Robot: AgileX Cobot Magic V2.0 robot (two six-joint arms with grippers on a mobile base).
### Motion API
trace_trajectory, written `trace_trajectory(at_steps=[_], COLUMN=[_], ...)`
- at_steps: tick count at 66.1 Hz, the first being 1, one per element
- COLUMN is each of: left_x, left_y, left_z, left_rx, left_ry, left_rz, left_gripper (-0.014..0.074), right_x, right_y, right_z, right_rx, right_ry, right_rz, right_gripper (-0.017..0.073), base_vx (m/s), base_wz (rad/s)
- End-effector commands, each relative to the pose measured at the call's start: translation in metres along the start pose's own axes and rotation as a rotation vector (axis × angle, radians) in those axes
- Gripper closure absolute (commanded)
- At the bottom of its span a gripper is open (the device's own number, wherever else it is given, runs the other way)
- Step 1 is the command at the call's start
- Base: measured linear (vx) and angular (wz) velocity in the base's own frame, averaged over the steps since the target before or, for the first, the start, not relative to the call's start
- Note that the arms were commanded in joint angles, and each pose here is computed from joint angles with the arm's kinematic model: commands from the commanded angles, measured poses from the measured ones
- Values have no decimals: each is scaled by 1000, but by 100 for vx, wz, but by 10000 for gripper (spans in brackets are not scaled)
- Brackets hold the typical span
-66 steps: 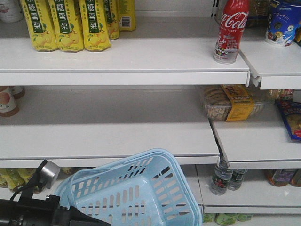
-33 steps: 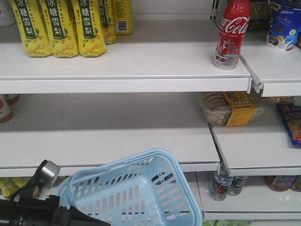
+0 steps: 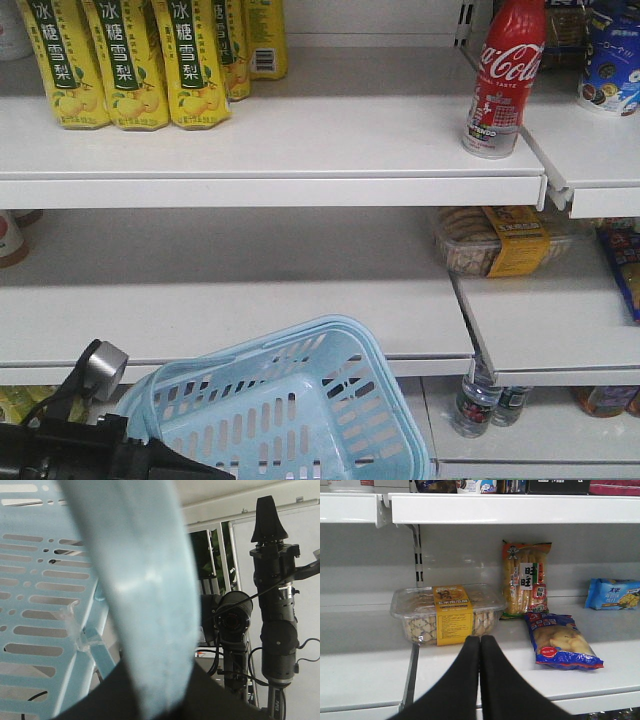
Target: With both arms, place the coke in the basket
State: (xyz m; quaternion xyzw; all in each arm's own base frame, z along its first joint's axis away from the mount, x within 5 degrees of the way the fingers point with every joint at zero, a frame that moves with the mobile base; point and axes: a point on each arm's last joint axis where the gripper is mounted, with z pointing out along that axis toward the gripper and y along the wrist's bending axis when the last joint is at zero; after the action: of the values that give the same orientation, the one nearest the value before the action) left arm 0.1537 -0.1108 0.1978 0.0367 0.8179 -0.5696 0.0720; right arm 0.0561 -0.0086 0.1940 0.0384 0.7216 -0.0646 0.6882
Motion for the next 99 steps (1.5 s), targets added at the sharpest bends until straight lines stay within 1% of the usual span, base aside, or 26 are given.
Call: trace_trajectory(at_steps=[1, 99], left_x=[-4, -4], left_y=[-17, -17], left_z=[-2, -2], left_rx=[112, 112], left_ry=[-22, -22], left_rz=[29, 29], left_gripper=[600, 600], right_x=[-4, -4], right_y=[0, 0], right_z=[-1, -1], right_rx=[8, 8], right_ry=[-72, -72], right_rz=[-11, -11], right_gripper=[569, 569], base_vx=[3, 2], base_wz=[4, 1])
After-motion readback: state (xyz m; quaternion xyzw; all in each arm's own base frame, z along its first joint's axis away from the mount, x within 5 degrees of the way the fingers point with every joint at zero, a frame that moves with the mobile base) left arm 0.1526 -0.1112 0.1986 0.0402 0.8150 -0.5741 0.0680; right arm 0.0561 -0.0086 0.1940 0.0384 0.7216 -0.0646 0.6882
